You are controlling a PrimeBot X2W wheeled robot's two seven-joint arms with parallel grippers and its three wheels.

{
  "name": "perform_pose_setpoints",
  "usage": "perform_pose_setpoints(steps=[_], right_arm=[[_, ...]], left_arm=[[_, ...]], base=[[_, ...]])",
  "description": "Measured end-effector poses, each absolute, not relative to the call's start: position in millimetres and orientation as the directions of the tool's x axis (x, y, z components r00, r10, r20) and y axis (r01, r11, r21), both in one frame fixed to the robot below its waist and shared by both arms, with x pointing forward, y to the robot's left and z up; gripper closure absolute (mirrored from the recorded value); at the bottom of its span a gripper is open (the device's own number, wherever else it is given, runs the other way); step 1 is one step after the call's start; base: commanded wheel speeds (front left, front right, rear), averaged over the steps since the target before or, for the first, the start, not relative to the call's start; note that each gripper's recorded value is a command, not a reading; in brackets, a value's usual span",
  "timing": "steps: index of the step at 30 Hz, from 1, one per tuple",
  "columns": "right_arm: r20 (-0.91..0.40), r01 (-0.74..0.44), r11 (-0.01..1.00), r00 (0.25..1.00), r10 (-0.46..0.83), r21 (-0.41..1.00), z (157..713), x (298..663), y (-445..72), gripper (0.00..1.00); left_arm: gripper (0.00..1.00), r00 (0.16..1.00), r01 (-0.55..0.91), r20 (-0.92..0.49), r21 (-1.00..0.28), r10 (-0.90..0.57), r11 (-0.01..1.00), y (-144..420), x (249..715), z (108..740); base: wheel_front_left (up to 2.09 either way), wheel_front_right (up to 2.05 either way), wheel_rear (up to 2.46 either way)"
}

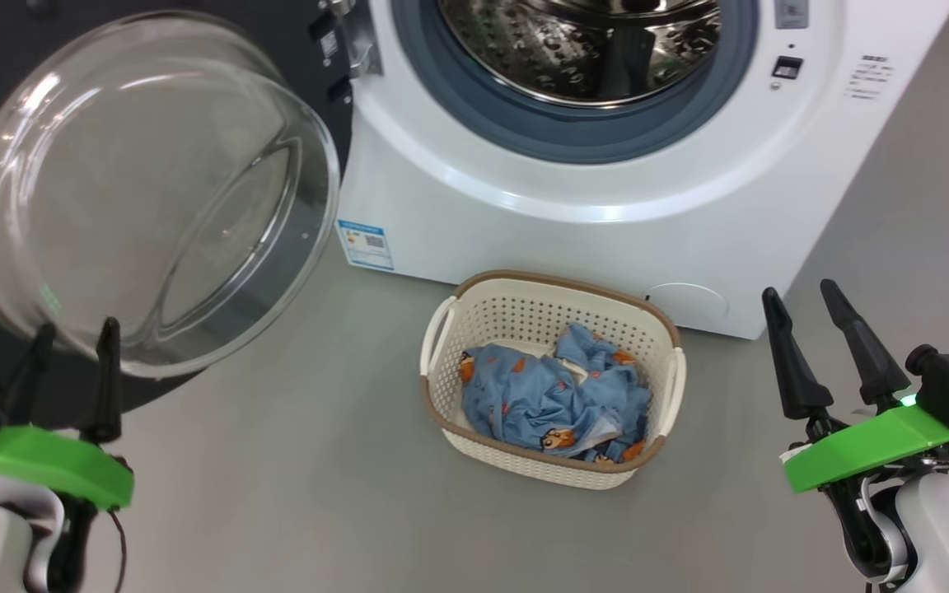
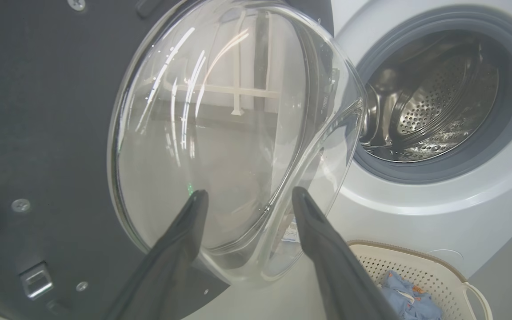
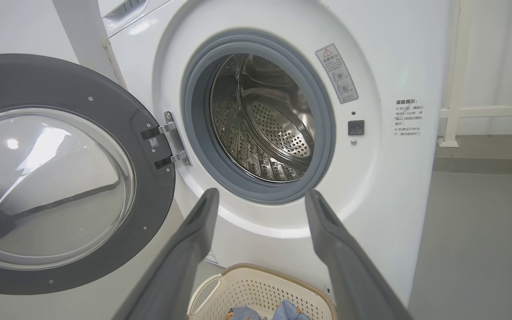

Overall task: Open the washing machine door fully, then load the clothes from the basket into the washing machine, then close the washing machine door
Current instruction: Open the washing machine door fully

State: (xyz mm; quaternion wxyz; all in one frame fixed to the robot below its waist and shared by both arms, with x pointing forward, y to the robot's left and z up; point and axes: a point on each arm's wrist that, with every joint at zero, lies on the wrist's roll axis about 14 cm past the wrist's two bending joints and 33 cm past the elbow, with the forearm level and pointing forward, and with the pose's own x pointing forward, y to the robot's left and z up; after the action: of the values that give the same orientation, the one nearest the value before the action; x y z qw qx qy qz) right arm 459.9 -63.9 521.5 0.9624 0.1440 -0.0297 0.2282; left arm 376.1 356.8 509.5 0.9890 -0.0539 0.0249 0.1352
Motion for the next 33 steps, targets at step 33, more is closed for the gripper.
perform_pose_setpoints(steps=[33], right_arm=[[0.142, -0.243, 0.953, 0.965, 0.219, 0.18, 541, 409, -169, 0.0]], left_arm=[[0.0, 0.998, 0.05, 0.041, -0.196, -0.043, 0.979, 200, 406, 520]], base=[[0.0, 0.0, 0.0]])
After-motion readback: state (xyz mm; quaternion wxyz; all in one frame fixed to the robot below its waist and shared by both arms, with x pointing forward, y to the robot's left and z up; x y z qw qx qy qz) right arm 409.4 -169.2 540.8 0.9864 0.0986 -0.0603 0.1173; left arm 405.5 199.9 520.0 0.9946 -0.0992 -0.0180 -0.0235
